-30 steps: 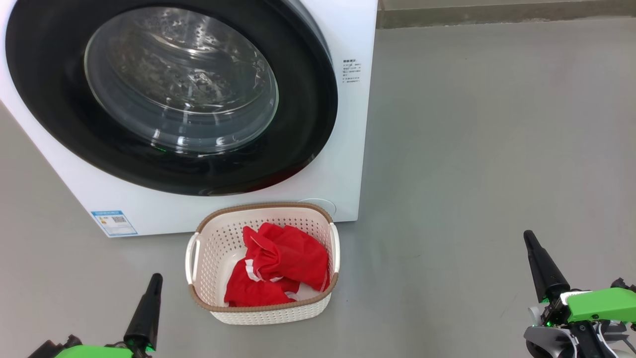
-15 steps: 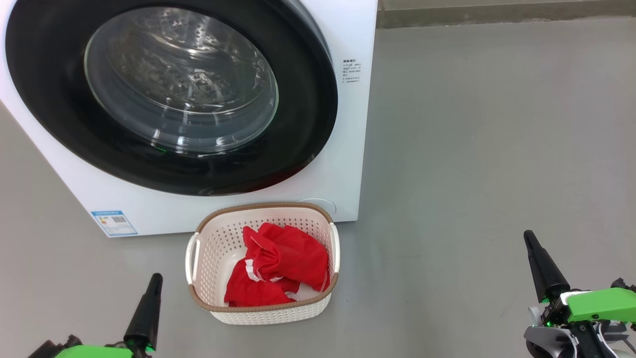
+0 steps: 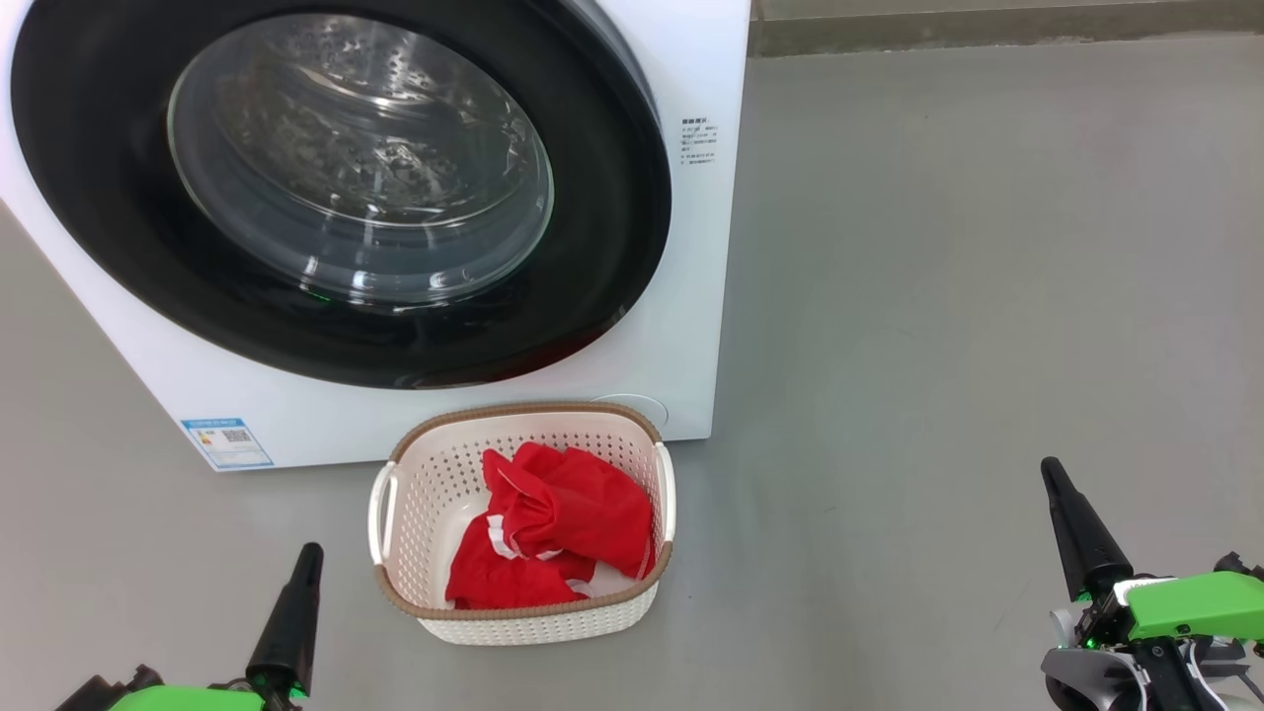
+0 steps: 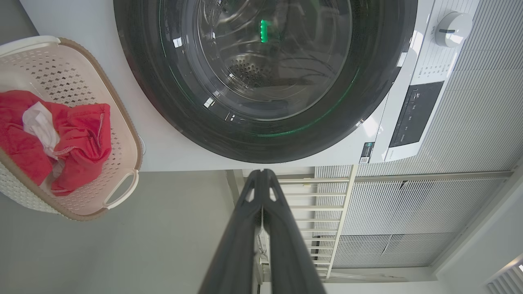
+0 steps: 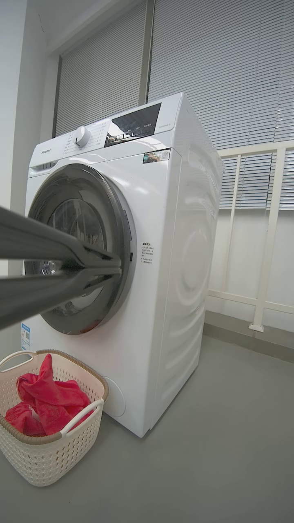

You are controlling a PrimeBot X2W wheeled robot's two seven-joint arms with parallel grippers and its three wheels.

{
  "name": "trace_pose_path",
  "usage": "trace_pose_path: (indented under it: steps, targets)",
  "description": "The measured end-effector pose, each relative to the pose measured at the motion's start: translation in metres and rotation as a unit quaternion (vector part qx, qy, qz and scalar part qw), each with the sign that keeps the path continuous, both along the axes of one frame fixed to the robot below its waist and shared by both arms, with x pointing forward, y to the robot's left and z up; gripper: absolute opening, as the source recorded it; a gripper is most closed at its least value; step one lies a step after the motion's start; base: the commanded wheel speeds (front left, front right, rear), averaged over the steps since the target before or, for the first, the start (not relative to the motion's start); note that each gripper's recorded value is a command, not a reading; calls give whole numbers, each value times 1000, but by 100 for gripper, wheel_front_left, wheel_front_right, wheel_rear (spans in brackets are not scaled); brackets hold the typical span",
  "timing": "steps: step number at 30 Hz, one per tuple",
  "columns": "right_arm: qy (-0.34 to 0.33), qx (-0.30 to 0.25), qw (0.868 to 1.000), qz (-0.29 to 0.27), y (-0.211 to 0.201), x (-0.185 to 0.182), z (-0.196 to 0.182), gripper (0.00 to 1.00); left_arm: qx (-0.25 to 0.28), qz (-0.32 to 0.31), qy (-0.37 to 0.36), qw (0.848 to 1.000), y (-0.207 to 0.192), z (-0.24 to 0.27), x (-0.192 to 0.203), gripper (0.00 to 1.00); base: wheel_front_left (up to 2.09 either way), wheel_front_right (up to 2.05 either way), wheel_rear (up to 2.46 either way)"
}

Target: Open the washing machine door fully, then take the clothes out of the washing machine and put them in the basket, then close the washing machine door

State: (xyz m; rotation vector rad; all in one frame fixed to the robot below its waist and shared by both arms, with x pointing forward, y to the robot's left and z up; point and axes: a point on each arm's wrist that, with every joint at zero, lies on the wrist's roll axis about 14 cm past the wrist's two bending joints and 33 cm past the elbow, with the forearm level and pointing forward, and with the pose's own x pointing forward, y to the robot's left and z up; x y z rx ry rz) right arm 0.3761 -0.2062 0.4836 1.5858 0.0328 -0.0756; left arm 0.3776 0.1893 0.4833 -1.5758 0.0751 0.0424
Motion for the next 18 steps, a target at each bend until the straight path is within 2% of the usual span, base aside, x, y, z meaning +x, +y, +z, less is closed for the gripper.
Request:
trace_pose_path:
  steps: [18]
  targets:
    - [0, 0, 1000, 0, 0, 0, 0, 0, 0, 0, 0, 1000, 0, 0, 0, 0, 0, 0, 0]
